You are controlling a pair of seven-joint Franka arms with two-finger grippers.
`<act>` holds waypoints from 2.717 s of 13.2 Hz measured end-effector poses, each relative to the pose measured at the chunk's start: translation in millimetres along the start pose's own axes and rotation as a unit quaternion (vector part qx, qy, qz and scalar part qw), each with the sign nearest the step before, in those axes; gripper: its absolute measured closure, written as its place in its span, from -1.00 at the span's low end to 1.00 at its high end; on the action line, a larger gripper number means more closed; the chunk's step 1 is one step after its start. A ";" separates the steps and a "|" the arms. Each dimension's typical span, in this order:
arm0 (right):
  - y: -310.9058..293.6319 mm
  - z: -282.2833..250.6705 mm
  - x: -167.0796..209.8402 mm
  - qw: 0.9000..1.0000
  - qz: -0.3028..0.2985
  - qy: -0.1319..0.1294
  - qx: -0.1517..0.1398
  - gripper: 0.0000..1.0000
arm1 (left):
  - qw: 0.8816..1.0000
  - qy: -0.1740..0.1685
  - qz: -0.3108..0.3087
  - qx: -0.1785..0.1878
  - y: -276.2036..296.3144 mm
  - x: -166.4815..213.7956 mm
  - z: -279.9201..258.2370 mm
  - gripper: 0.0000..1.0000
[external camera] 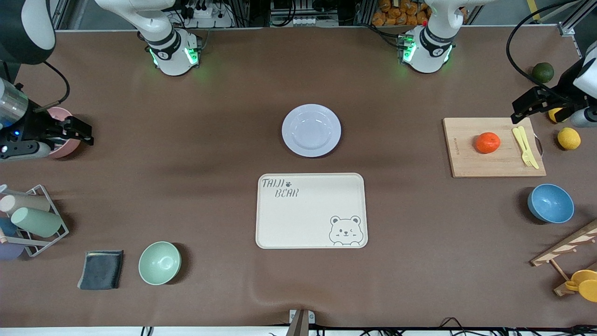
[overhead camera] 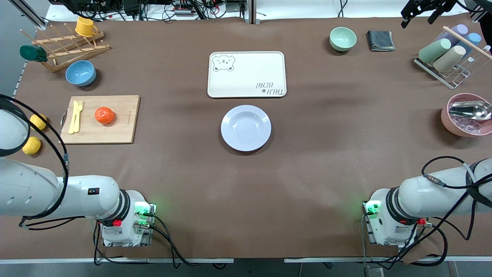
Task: Place orange and plate with both arms
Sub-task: 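Reach the left gripper toward the orange on the wooden board, then grasp the orange with the left gripper while the right gripper reaches inward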
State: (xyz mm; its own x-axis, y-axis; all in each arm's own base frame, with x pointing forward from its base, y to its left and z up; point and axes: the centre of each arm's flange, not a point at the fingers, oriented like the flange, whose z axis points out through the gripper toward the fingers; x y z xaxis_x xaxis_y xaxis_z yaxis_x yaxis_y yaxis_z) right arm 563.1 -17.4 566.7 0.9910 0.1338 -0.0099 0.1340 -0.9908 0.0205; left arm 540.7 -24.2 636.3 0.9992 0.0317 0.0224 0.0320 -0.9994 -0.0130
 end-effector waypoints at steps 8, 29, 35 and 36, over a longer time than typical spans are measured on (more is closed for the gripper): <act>-4.6 -40.2 6.1 0.999 -0.033 0.036 0.002 -1.00 | 0.996 -0.068 -0.019 0.051 -56.0 4.5 59.0 -1.00; -14.6 158.3 69.2 0.972 0.043 -0.075 0.219 -1.00 | 0.989 -0.101 -0.104 0.011 -177.9 -94.5 412.5 -1.00; -39.1 208.9 55.8 0.928 0.112 -0.120 0.333 -1.00 | 0.991 -0.098 -0.089 0.023 -193.3 -98.6 438.3 -0.38; -42.3 215.0 53.9 0.921 0.121 -0.127 0.348 -1.00 | 0.991 -0.098 -0.088 0.023 -192.6 -98.2 438.2 -0.38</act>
State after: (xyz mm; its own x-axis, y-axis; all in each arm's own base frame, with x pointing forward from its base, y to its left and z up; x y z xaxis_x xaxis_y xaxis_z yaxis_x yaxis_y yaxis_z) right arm 609.4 27.0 350.3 0.9456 -0.0152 -0.3250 -0.2161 -0.7760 -0.5926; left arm 446.0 171.2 198.5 0.9629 0.2126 -0.1662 0.2033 -0.9765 -0.0718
